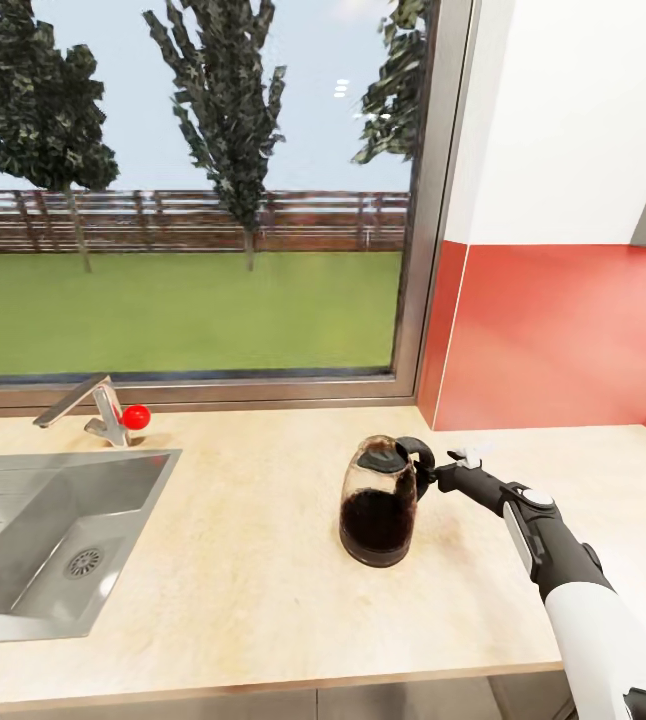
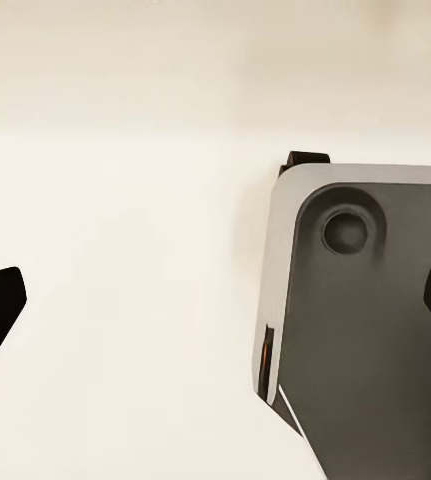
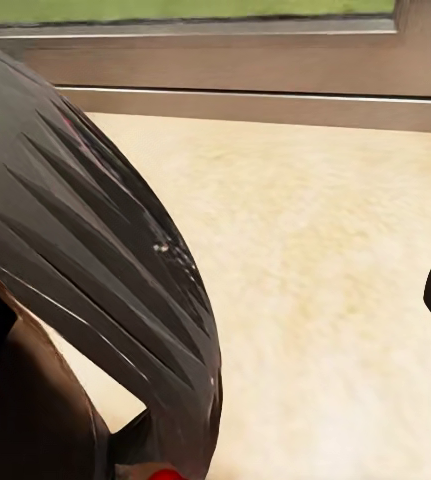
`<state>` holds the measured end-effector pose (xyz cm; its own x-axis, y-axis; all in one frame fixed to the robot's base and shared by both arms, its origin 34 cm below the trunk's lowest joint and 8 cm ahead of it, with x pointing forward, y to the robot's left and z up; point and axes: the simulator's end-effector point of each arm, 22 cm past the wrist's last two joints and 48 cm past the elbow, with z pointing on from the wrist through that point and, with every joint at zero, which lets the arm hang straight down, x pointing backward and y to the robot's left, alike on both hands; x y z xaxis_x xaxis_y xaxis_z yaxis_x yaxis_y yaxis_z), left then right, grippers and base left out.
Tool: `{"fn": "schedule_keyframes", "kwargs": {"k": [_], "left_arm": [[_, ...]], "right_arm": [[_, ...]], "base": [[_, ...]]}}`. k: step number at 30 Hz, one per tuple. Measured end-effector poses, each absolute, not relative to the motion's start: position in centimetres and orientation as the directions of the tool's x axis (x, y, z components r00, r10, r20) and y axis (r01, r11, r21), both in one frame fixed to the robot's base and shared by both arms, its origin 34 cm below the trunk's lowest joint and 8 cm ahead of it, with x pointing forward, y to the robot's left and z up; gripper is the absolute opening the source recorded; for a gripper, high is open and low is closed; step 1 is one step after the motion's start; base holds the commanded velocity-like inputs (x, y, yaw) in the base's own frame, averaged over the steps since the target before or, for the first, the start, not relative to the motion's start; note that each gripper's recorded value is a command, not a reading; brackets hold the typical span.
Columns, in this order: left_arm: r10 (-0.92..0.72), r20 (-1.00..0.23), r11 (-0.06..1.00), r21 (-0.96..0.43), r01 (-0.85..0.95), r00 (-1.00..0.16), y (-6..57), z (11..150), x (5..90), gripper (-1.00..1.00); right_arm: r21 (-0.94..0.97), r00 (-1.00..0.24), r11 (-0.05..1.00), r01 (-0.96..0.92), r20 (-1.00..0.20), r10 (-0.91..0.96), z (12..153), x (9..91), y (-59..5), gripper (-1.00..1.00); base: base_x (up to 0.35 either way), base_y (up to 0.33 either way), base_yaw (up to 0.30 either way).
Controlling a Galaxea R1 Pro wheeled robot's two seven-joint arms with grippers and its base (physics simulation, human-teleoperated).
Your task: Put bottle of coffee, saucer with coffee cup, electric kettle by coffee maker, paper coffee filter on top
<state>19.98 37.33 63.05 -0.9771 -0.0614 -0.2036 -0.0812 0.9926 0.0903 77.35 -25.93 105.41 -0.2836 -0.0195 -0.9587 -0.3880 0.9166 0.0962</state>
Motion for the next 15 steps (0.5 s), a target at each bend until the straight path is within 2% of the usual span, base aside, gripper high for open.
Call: {"fn": "schedule_keyframes", "kwargs": {"k": [15], "left_arm": [[-0.075, -0.153, 0.994, 0.064, -0.086, -0.985, 36.1, 62.6, 17.6, 1.00]], "right_arm": [[0.096, -0.283, 0.917, -0.388, -0.959, -0.019, 105.4, 77.3, -25.9, 1.00]], "base": [[0.008, 0.005, 0.000]]}}
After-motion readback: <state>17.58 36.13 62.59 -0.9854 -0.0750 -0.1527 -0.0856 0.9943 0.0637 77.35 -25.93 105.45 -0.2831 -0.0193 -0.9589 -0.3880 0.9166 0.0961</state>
